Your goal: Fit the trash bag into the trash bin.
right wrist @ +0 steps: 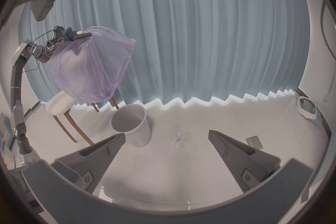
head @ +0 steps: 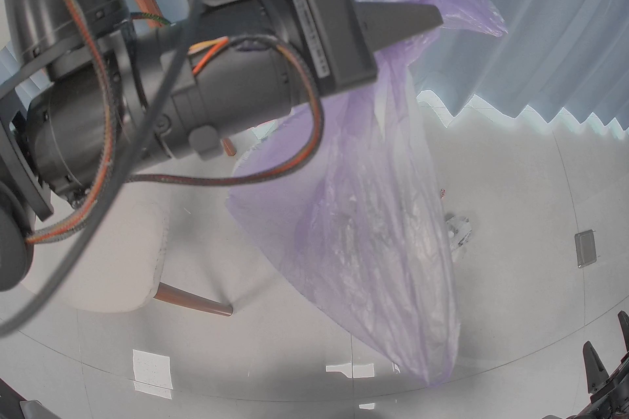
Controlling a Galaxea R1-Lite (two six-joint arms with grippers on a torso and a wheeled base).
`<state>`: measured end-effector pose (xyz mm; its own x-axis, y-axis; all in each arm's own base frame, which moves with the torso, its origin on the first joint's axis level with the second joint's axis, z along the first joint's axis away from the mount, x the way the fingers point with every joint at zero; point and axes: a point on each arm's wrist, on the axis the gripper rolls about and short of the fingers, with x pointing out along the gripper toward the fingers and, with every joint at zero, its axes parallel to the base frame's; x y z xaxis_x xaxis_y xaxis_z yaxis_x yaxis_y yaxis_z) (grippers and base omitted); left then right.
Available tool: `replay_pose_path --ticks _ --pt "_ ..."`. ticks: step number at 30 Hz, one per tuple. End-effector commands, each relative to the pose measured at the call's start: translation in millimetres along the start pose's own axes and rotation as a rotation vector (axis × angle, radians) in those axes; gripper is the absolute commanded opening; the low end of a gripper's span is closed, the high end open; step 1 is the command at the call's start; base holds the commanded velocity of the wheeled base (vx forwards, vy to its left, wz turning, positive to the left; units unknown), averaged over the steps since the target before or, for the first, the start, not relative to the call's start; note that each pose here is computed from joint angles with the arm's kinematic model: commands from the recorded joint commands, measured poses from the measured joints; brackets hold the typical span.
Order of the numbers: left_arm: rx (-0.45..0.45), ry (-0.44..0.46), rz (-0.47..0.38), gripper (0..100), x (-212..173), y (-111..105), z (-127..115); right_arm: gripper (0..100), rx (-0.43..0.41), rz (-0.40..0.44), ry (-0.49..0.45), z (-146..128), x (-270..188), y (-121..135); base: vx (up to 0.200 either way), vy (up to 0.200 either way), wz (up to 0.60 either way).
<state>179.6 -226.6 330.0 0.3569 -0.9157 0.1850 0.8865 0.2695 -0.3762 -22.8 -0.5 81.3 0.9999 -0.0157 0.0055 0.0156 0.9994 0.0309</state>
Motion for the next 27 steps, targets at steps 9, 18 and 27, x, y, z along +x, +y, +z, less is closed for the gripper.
replay_pose_path --ticks 9,18,27 --pt "-0.005 0.135 0.205 0 -17.0 60.4 -43.8 100 0.001 0.0 -0.001 -5.2 -0.1 -0.2 0.0 0.0 0.0" --pt "0.055 0.063 0.223 0 0.8 104.8 -71.2 100 0.001 0.0 -0.001 -5.2 -0.1 -0.2 0.0 0.0 0.0" --pt "0.093 -0.008 0.272 0 13.6 128.6 -64.9 100 0.001 -0.001 -0.001 -5.2 -0.1 -0.1 0.0 0.0 0.0"
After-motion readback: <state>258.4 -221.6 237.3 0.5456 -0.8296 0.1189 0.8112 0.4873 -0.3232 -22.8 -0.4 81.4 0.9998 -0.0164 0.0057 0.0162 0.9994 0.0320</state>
